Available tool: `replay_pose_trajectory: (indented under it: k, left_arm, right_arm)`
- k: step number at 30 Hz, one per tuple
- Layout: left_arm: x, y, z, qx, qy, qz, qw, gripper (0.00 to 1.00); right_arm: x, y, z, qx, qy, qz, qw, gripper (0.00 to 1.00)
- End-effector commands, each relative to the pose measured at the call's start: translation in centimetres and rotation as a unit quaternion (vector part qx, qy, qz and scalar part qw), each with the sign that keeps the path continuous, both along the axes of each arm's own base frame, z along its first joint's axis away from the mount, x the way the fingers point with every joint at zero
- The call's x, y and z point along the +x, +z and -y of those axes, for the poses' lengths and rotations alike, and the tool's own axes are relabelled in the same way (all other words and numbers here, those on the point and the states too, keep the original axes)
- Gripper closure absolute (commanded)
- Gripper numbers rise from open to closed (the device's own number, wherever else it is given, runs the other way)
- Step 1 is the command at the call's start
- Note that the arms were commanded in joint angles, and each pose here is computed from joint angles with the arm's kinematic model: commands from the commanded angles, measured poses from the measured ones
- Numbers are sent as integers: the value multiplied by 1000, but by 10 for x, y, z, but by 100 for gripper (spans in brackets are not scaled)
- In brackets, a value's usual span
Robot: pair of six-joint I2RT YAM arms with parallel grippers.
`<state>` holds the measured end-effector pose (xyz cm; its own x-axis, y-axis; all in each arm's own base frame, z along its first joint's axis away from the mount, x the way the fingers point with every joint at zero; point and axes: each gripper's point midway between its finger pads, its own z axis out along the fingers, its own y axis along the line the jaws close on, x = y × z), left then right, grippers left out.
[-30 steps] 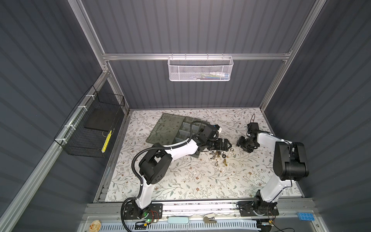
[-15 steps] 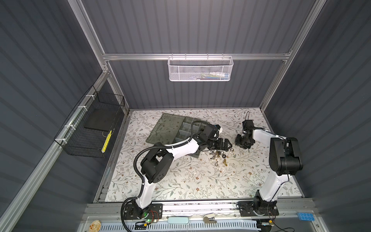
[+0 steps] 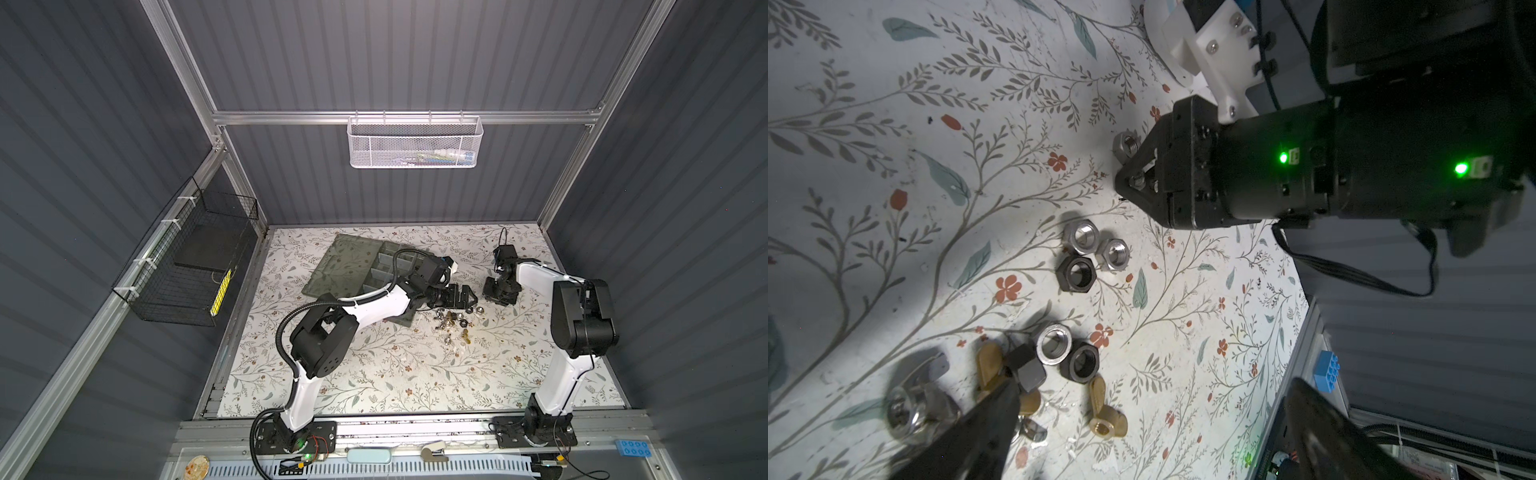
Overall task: Sort the screws and nuts into containers
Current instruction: 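Lift the silver hex nut with the right gripper toward the box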
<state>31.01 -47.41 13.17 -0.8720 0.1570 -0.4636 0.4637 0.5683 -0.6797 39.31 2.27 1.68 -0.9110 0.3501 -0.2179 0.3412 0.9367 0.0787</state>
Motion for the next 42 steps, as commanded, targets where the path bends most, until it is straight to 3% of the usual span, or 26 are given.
replay_pose_trajectory:
  k: [1,8,20,32,42]
  left_arm:
    - [-4,12,-9,-1,-5,9,1000,0]
    - [-9,13,-17,6,-3,9,1000,0]
    - [-18,12,-35,19,6,9,1000,0]
    - [-20,21,-80,17,59,5,998,0]
    - [-24,35,-122,21,96,14,995,0]
  right_arm:
    - [-2,-4,4,-14,8,-20,1000,71]
    - [-5,-4,0,-5,12,-22,1000,78]
    - [-8,21,-15,-2,30,4,1000,79]
    - [-10,59,-38,4,66,38,997,80]
    - [-12,103,-85,18,119,76,990,80]
